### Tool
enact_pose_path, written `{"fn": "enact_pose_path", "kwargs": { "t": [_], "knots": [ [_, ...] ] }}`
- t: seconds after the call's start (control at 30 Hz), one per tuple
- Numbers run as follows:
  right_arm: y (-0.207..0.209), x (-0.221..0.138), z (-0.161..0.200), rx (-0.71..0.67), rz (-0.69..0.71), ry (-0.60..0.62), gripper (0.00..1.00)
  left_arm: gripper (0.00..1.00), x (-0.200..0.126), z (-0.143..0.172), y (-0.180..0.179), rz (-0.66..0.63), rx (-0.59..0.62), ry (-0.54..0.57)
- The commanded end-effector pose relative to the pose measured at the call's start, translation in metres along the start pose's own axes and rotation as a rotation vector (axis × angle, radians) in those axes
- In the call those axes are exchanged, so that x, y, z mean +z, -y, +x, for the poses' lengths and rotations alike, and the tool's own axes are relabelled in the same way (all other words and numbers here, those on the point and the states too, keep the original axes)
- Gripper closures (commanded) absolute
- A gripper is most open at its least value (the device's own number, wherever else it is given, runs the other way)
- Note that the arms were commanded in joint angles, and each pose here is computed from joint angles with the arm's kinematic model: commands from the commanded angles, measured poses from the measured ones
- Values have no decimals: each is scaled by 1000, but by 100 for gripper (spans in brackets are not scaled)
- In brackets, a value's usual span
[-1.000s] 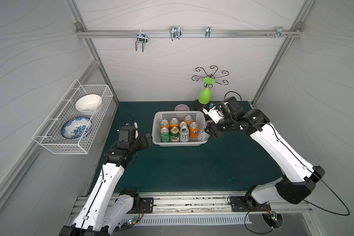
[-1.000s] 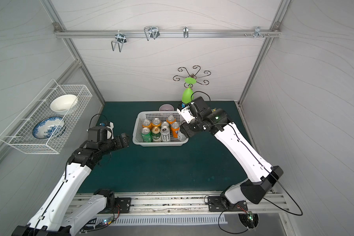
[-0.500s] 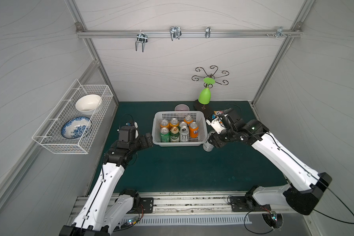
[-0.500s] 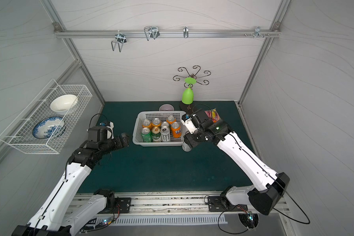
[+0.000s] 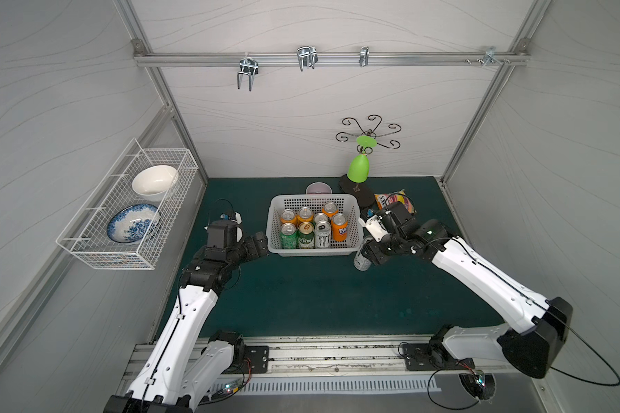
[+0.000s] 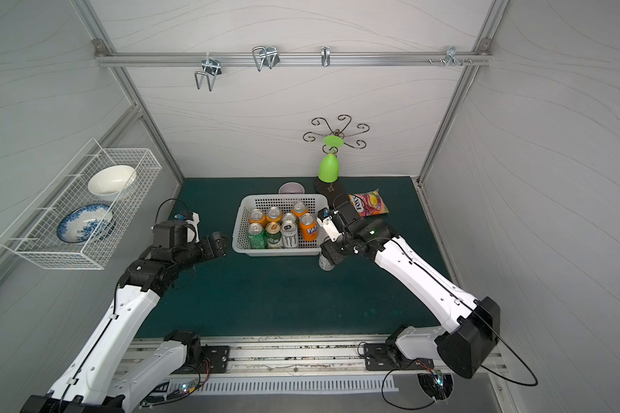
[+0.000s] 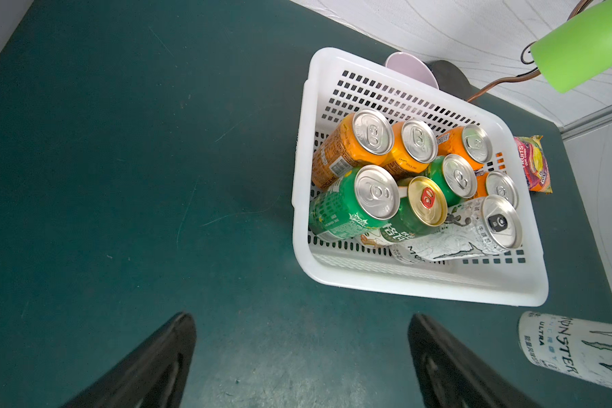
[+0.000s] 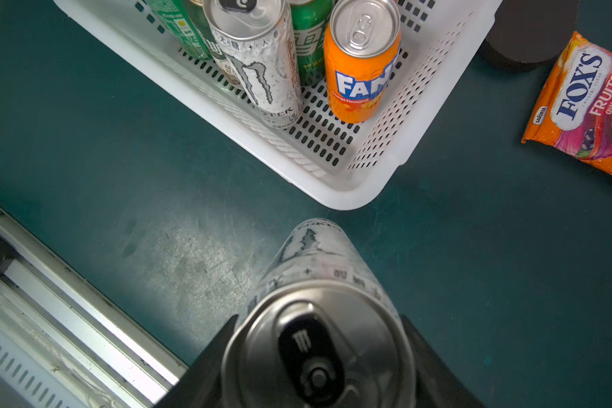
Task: Take out the drinks from the basket
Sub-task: Place the drink at the center of the board.
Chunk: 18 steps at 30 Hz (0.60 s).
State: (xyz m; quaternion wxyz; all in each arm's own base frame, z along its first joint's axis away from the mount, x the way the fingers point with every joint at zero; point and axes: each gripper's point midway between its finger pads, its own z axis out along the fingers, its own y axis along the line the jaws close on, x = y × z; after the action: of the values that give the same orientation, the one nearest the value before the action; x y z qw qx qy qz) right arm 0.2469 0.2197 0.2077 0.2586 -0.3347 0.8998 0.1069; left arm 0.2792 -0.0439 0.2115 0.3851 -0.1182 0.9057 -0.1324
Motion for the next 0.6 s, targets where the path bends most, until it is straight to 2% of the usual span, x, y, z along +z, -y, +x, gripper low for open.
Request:
{"fn": "enact_pose_path", "kwargs": {
  "t": [0.0, 0.57],
  "knots": [
    [0, 0, -27, 2, 14, 105, 52, 2, -4, -12, 6, 28, 11, 50],
    [4, 42, -3, 16, 27, 8, 51, 2, -4, -11, 5, 30, 13, 49]
  ]
}}
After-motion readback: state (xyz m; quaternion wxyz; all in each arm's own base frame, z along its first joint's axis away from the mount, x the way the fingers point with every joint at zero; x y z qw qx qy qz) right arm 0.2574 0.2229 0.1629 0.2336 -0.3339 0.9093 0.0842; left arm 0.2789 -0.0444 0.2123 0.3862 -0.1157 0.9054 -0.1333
